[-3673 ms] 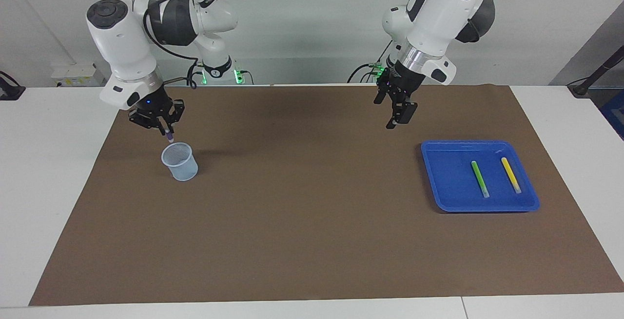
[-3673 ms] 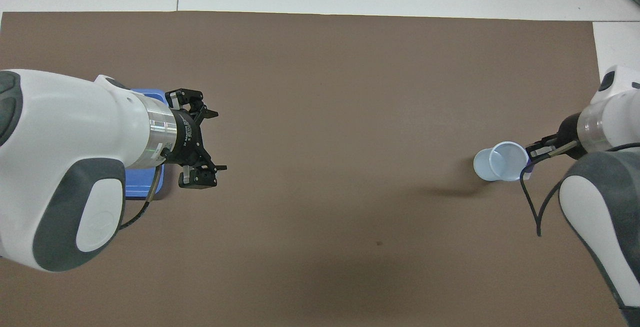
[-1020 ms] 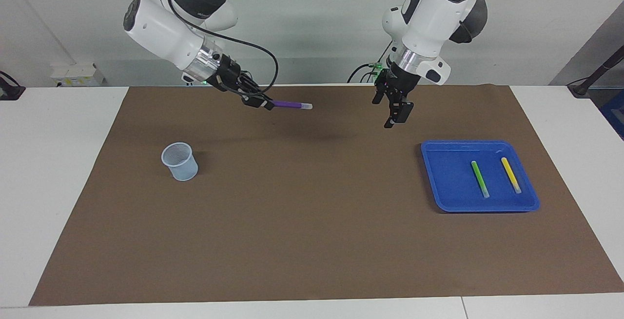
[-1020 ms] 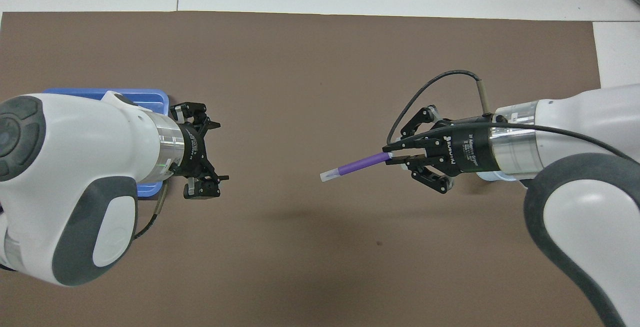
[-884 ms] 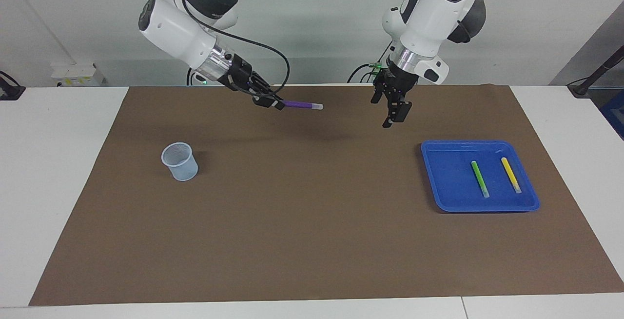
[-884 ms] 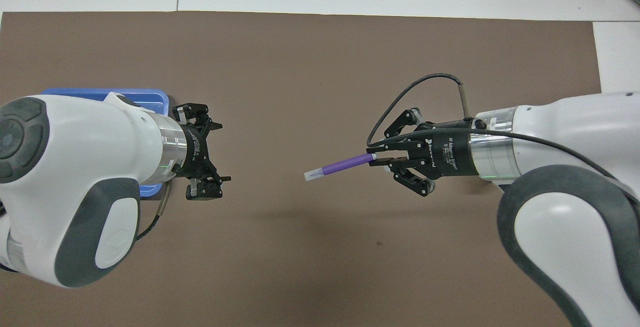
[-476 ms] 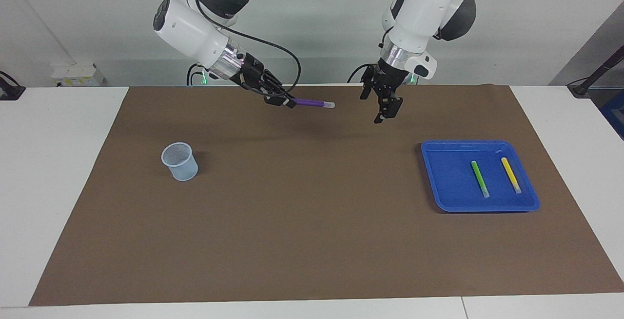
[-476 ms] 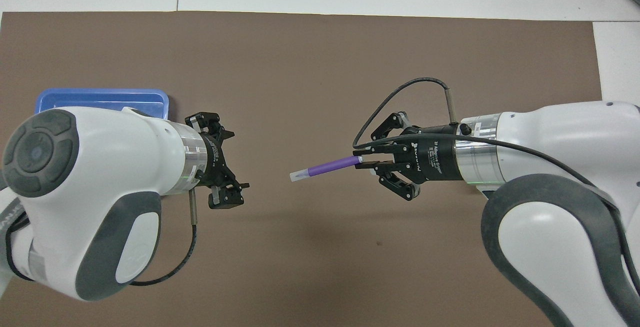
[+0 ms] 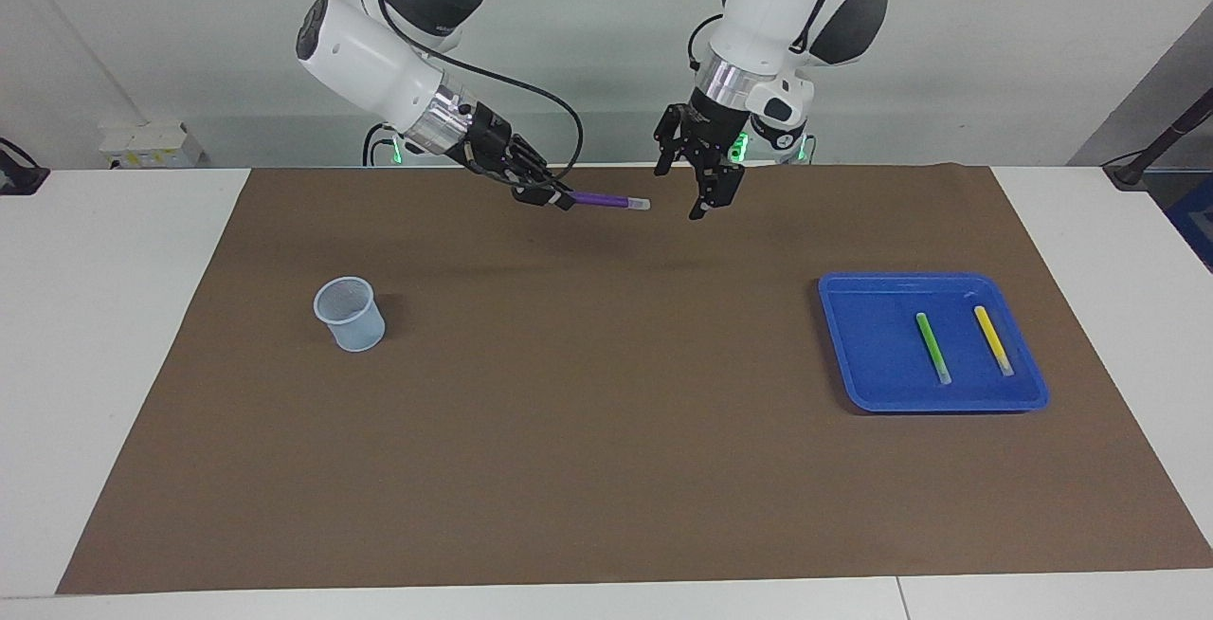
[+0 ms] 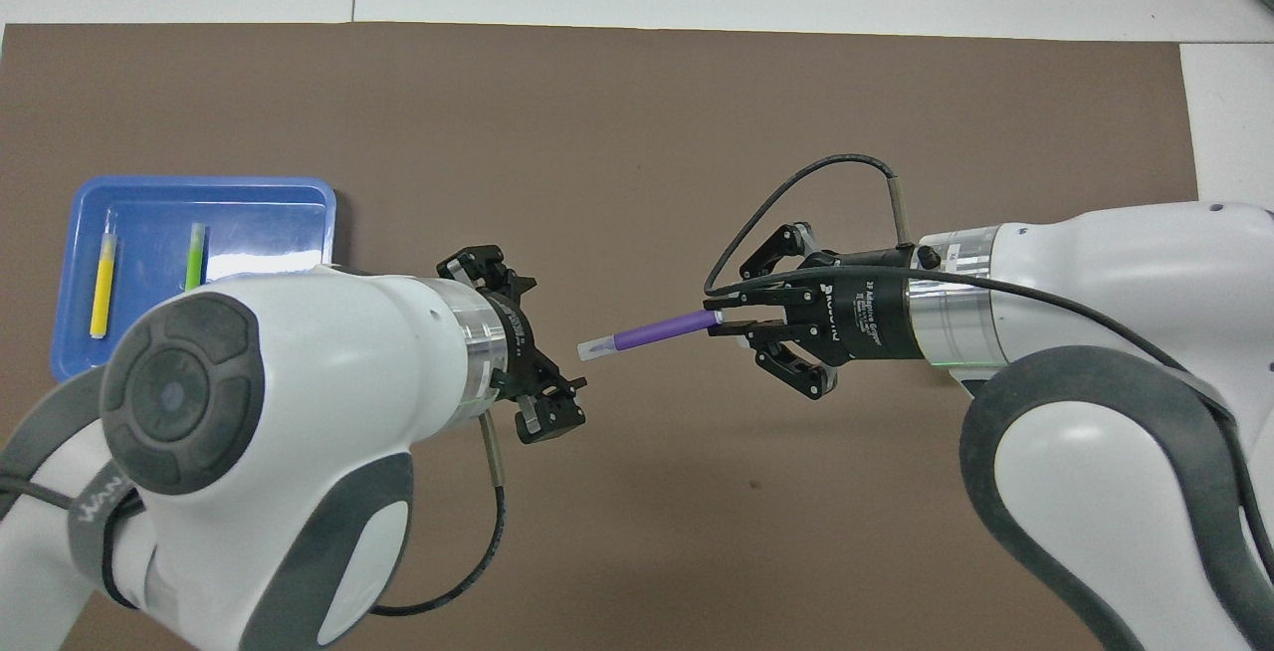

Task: Right arm passes pens to left for tray arrangement
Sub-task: 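Close the left gripper on the purple pen held by the right gripper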

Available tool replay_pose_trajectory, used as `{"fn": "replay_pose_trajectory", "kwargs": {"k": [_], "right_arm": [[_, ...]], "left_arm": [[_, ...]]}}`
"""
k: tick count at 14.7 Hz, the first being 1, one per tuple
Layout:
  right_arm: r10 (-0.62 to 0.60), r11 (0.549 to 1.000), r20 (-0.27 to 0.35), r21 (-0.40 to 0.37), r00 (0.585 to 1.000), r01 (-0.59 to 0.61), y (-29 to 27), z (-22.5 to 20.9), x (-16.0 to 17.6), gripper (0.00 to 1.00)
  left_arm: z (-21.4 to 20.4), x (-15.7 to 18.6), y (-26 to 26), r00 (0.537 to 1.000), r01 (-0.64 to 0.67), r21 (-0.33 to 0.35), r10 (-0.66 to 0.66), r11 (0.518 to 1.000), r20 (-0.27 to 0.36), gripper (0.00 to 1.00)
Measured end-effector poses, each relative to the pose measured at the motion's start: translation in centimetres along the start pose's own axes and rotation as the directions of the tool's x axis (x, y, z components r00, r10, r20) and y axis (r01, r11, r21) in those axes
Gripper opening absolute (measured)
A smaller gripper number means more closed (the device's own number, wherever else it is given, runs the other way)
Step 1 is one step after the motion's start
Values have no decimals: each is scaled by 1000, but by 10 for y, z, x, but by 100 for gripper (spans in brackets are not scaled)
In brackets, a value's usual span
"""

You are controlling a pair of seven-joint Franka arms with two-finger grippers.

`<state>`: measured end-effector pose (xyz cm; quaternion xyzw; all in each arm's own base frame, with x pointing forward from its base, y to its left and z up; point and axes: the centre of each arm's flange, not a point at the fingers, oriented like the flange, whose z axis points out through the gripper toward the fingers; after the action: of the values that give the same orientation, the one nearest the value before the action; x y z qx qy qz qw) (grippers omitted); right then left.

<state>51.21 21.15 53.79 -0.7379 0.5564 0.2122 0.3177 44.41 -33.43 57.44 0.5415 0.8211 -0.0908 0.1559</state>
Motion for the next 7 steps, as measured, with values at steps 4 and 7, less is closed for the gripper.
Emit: {"fn": "replay_pose_trajectory", "kwargs": {"k": [4, 7], "right_arm": [[0, 1000, 0, 0, 1000, 0, 0, 0, 0, 19], [0, 1000, 0, 0, 1000, 0, 0, 0, 0, 19]], "left_arm": [[12, -20, -11, 994, -12, -56, 18, 998, 108, 100], [35, -26, -17, 994, -44, -25, 46, 999, 97, 100]]}}
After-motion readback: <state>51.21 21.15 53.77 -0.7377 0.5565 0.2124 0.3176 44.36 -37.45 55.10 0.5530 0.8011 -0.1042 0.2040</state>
